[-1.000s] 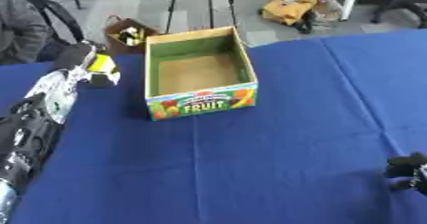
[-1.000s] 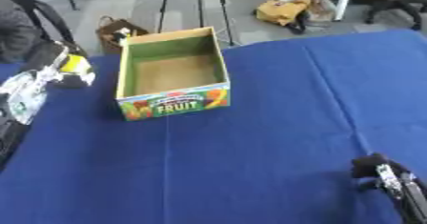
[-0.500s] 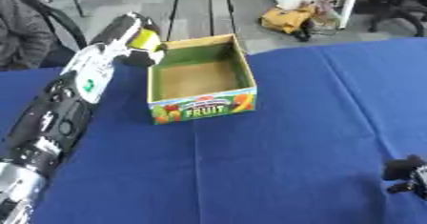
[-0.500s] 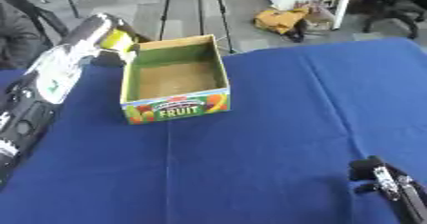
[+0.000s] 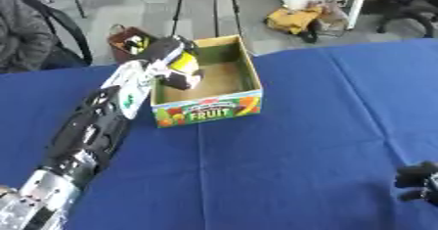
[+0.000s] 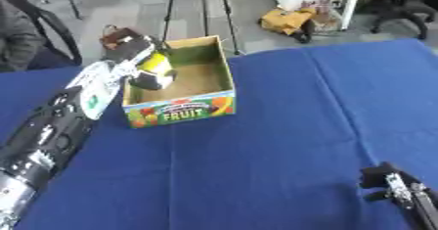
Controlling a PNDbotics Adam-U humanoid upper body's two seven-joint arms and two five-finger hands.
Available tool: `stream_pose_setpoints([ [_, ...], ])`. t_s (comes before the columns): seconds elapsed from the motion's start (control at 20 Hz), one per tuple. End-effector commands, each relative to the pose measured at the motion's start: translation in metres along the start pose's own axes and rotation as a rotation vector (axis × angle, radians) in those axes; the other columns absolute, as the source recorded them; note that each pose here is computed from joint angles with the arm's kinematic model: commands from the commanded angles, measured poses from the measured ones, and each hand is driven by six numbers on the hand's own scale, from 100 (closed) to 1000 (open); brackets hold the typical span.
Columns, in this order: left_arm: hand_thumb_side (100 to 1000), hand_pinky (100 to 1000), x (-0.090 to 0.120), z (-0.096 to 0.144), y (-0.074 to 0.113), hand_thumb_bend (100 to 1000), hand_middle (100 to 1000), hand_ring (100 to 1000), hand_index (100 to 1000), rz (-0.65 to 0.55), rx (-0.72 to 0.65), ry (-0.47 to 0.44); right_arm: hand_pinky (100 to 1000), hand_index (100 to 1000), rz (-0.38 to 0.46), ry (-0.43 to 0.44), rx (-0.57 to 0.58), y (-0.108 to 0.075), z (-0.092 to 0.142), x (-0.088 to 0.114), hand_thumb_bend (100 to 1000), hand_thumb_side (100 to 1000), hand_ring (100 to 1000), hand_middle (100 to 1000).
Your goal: Pick up objects on the table and place them in the box.
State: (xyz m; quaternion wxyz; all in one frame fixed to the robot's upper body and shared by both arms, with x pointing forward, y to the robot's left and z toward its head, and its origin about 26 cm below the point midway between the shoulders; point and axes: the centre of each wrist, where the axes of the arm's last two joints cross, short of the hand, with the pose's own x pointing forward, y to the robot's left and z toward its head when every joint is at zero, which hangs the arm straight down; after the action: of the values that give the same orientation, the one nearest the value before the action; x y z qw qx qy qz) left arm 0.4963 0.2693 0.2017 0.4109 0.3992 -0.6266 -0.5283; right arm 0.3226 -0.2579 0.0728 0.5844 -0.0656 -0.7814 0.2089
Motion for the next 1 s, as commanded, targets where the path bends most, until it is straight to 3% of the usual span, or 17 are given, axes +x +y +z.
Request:
stream_pose_setpoints([
  [0.05,167,620,-0.002,-0.001,0.011,165,518,414,797,-0.065,0.007,-0.013,562,697,0.001,-0.020,-0.005,-0.003,-0.003,0.005,100,986,655,592],
  [0.1,167,620,-0.002,-0.001,0.010,165,518,414,797,-0.076,0.006,-0.013,562,697,0.001,-0.020,-0.005,-0.003,-0.003,0.005,100,986,655,592],
  [0.15,691,823,-0.001,0.000,0.009,837,789,797,874,-0.092,0.005,-0.018,562,697,0.000,-0.020,-0.006,-0.003,-0.003,0.005,100,986,654,592],
  [0.2,745,867,-0.001,0.001,0.009,917,835,850,883,-0.106,0.014,-0.030,561,696,-0.002,-0.018,-0.008,-0.003,-0.003,0.005,100,986,654,592],
  [0.35,823,910,-0.004,0.005,0.013,995,893,914,898,-0.104,0.074,-0.061,561,696,-0.004,-0.014,-0.014,-0.003,-0.002,0.004,100,985,654,591],
  [0.55,943,924,-0.004,0.011,0.023,948,929,949,912,-0.065,0.185,-0.092,559,695,-0.007,-0.009,-0.019,-0.003,-0.001,0.003,100,984,653,591],
  [0.85,902,872,-0.006,0.027,0.037,810,875,911,870,-0.012,0.362,-0.169,558,694,-0.013,0.003,-0.029,-0.002,0.001,0.000,100,983,652,590],
  [1.0,902,841,-0.011,0.041,0.033,742,847,893,848,0.026,0.436,-0.196,557,693,-0.014,0.008,-0.039,-0.003,0.003,-0.001,100,982,651,589],
])
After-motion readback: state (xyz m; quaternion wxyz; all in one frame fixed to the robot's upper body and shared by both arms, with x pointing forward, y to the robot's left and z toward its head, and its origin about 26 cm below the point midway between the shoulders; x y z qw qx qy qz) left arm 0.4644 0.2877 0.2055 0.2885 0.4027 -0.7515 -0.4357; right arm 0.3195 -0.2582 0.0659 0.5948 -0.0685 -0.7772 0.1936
